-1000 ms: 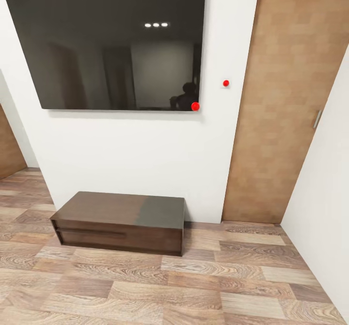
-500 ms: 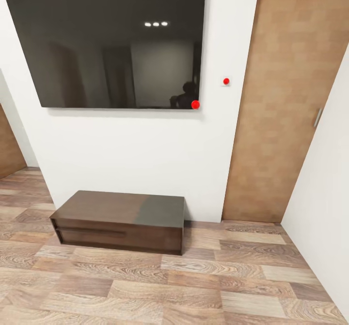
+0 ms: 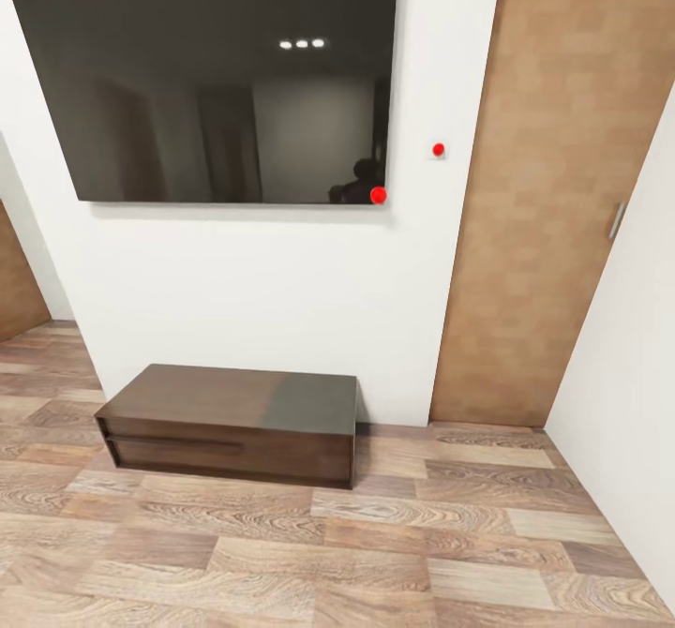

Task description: In the bedroom, move the book from the bed onto either nightstand, and place the two sandals side by side next to the bed.

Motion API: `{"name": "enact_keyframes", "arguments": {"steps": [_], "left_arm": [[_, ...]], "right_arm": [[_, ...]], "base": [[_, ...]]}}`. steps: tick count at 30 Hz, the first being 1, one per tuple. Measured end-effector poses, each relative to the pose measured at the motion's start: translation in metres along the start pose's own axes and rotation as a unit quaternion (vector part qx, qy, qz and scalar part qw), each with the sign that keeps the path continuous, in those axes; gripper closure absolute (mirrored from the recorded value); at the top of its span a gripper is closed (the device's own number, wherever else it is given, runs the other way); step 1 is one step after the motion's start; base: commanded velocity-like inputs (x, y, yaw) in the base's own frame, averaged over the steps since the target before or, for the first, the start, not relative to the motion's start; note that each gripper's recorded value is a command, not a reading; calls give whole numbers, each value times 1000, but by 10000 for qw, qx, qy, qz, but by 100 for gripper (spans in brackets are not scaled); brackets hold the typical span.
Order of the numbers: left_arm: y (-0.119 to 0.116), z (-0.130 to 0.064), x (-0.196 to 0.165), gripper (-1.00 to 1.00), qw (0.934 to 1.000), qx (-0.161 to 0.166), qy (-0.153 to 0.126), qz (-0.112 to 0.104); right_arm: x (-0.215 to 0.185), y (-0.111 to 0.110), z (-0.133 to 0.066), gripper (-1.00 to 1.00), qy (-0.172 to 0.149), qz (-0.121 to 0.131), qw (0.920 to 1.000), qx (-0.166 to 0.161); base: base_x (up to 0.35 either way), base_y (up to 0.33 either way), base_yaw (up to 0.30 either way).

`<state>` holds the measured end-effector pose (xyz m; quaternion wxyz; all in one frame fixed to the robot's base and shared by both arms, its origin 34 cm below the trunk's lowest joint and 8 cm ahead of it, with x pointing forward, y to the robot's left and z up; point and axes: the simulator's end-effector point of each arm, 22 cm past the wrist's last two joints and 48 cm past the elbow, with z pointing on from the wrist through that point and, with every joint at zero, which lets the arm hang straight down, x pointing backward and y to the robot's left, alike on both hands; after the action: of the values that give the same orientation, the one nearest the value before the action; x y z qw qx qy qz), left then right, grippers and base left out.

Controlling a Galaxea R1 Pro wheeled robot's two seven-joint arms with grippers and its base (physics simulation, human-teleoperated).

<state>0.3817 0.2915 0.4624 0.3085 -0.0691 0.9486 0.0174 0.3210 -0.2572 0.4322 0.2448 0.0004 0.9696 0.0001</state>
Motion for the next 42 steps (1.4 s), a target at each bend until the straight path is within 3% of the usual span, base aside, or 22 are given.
{"name": "enact_keyframes", "arguments": {"steps": [28, 42], "left_arm": [[2, 40, 36, -100, 10000, 1, 0, -7], [2, 43, 22, -100, 10000, -4, -46, 6]], "right_arm": [[30, 0, 44, -100, -5, -9, 10000, 0], [33, -1, 44, -100, 75, 10, 10000, -1]], "base": [[0, 0, 0], [0, 0, 0]]}}
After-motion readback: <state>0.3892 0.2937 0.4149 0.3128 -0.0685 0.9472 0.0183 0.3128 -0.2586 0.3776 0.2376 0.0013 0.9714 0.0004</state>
